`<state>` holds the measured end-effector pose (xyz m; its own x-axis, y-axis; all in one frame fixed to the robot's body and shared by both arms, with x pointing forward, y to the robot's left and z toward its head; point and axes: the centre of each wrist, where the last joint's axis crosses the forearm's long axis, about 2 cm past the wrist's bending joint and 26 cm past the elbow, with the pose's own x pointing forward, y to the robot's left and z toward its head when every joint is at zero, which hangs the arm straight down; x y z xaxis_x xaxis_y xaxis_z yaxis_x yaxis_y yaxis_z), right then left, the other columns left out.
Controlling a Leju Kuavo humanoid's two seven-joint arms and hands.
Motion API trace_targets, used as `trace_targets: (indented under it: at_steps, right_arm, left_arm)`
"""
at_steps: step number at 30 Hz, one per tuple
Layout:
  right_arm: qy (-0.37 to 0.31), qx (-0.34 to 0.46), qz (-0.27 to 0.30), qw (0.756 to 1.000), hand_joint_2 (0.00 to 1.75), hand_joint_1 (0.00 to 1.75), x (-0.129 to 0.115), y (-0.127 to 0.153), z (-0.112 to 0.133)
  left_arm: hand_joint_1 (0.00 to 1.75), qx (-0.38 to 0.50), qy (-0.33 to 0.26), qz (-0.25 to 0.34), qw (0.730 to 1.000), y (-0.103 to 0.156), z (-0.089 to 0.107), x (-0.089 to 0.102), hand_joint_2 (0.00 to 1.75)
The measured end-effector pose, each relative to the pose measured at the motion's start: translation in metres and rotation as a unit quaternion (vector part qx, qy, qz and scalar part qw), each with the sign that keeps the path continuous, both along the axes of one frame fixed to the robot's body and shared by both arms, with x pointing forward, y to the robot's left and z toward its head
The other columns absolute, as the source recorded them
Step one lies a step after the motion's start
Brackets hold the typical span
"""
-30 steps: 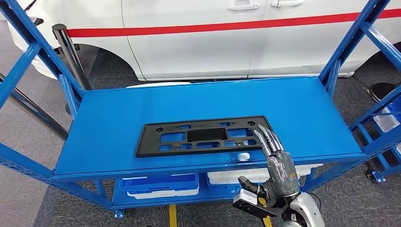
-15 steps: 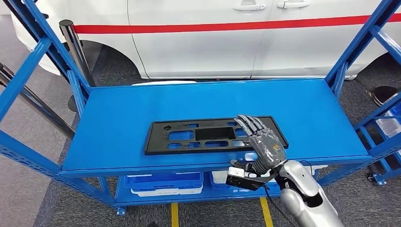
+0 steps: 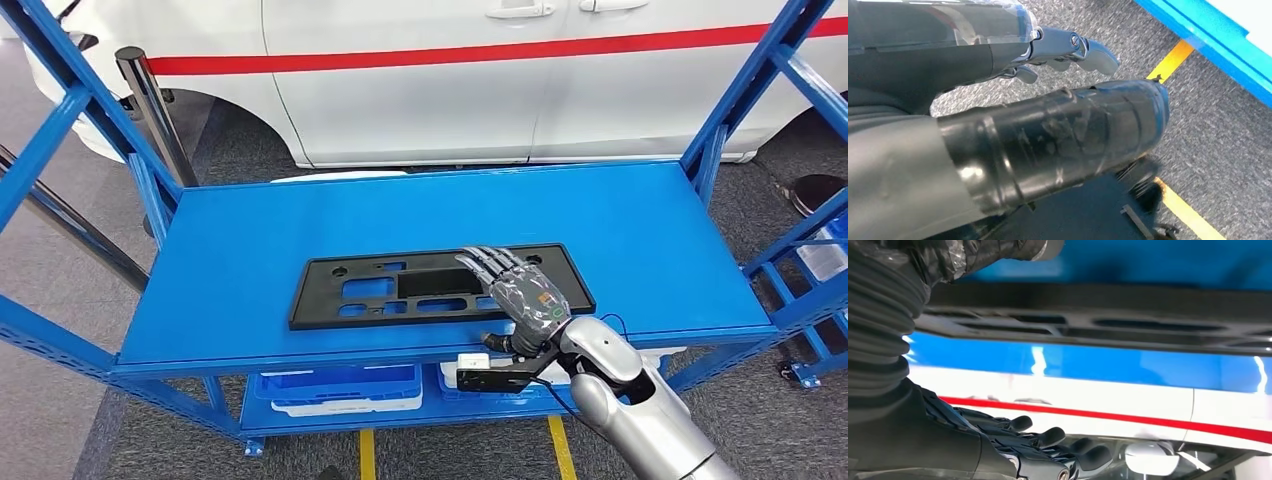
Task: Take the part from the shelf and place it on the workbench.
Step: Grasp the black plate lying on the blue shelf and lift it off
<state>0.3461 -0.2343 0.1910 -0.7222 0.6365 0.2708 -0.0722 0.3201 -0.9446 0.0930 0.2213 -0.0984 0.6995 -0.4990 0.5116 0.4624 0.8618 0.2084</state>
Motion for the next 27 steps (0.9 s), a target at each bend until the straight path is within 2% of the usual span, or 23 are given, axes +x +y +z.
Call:
trace_targets:
  at_steps: [13,17,27]
  right_arm:
    - [0.022,0.0,0.047,0.999,1.75,0.0,0.006,0.018,0.0]
    - [0.017,-0.005,0.048,0.999,1.75,0.0,0.011,0.021,0.006]
    - [0.014,-0.015,0.04,0.999,1.75,0.0,0.012,0.023,0.003]
  left_arm:
    - [0.0,-0.001,-0.001,-0.006,1.0,-0.005,0.001,0.003,0.0]
    - [0.0,-0.003,-0.001,-0.005,1.0,-0.006,0.002,0.003,0.0]
    - [0.0,-0.002,0.003,-0.004,1.0,-0.006,0.001,0.001,0.0]
